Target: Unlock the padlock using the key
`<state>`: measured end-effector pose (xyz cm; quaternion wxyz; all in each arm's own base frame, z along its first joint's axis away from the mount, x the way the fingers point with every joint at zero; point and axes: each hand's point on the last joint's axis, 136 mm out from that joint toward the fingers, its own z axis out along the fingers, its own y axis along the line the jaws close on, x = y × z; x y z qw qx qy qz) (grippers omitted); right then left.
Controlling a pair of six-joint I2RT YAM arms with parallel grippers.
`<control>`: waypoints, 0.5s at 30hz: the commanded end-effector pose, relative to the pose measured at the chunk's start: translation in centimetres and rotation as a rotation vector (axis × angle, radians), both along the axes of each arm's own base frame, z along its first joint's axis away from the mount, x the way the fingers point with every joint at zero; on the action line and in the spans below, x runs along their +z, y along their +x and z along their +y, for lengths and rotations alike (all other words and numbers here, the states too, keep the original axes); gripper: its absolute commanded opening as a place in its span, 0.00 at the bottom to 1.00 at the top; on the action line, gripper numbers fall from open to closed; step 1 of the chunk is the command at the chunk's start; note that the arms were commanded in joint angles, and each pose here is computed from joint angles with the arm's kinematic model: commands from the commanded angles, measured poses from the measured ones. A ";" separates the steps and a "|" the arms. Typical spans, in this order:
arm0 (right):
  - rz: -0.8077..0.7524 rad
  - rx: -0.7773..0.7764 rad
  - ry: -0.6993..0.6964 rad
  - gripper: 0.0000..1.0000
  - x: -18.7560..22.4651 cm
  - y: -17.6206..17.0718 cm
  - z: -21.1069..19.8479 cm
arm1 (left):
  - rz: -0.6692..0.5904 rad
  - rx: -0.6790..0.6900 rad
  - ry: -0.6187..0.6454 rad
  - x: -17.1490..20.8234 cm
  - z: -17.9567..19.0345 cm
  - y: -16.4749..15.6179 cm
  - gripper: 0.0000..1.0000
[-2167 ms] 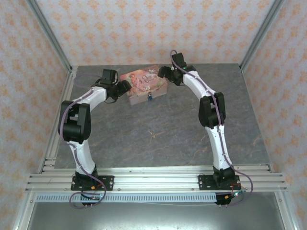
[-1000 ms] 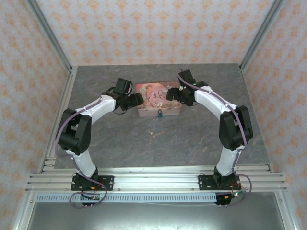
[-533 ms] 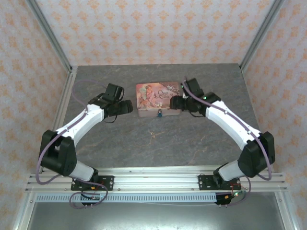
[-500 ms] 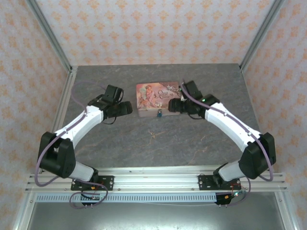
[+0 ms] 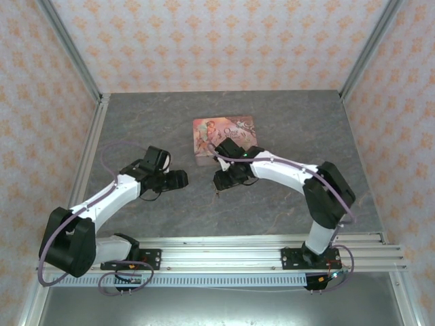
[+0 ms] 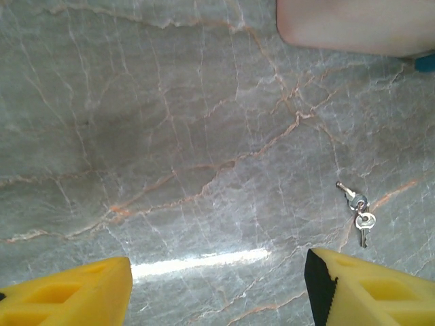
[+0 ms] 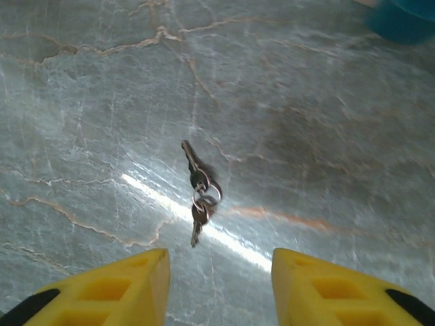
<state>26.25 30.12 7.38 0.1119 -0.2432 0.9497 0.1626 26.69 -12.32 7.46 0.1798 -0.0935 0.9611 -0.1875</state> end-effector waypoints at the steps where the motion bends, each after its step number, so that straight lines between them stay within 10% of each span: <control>1: -0.021 0.097 0.022 0.36 0.8 0.8 1.6 | -0.019 0.002 -0.040 0.1 -0.5 -0.3 0.69; 15: 0.042 0.225 -0.084 0.36 -3.1 0.9 2.5 | 0.000 -0.009 -0.020 -0.5 -0.1 -1.2 0.69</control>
